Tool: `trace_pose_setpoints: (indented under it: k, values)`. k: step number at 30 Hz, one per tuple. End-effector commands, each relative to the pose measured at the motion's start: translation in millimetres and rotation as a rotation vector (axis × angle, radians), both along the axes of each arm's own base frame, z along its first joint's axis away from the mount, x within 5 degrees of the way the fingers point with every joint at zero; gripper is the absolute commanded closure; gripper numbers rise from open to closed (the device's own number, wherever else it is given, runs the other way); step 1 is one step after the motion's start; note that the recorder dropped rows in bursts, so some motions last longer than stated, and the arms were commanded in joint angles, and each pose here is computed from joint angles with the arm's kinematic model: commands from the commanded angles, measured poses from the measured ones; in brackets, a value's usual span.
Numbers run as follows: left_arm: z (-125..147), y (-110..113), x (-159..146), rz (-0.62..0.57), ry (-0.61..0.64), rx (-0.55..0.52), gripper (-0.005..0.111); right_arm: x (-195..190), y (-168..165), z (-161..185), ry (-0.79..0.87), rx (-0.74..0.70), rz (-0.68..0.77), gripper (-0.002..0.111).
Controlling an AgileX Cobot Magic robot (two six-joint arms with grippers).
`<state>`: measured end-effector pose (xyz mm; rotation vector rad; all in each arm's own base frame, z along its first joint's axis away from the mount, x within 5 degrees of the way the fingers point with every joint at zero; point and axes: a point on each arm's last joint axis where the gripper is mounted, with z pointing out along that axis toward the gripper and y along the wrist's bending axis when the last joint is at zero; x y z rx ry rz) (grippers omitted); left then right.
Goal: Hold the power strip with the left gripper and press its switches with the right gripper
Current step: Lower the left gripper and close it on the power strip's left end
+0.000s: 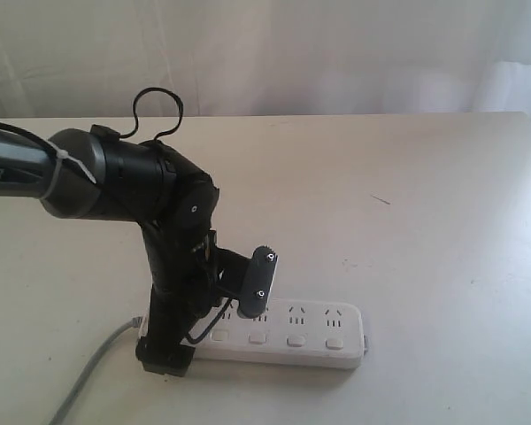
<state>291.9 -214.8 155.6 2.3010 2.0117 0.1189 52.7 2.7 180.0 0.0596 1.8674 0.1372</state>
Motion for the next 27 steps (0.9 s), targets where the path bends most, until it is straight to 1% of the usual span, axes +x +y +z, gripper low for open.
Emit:
trace_pose_setpoints:
  k: [1,4,11,15,18,23,25,27]
  values:
    - [-8.3,-0.4,-2.0,0.010,0.042,0.017,0.003,0.1,-0.3,-0.3,-0.011,-0.003,-0.004,0.108]
    - [-13.9,-1.8,-2.8,0.043,0.067,0.011,0.003,0.1,-0.3,-0.3,-0.011,-0.003,-0.004,0.108]
    - [-17.8,-2.2,-4.5,0.054,0.095,0.014,0.003,0.1,-0.3,-0.3,-0.011,-0.003,-0.004,0.108]
    - [-17.8,-1.8,-4.9,0.123,0.099,0.014,0.004,0.1,-0.3,-0.3,-0.011,-0.003,-0.004,0.108]
    - [-17.8,-1.7,-5.1,0.161,0.101,0.013,0.009,0.1,-0.3,-0.3,-0.011,-0.003,-0.004,0.108]
    - [-17.8,2.6,-4.1,0.194,0.116,0.025,0.024,0.1,-0.3,-0.3,-0.011,-0.003,-0.004,0.108]
    - [-15.5,10.2,-1.2,0.219,0.127,0.034,0.028,0.1,-0.3,-0.3,-0.011,-0.003,-0.004,0.108]
    - [-8.8,15.8,1.2,0.235,0.120,0.026,0.028,0.1,-0.3,-0.3,-0.011,-0.003,-0.004,0.108]
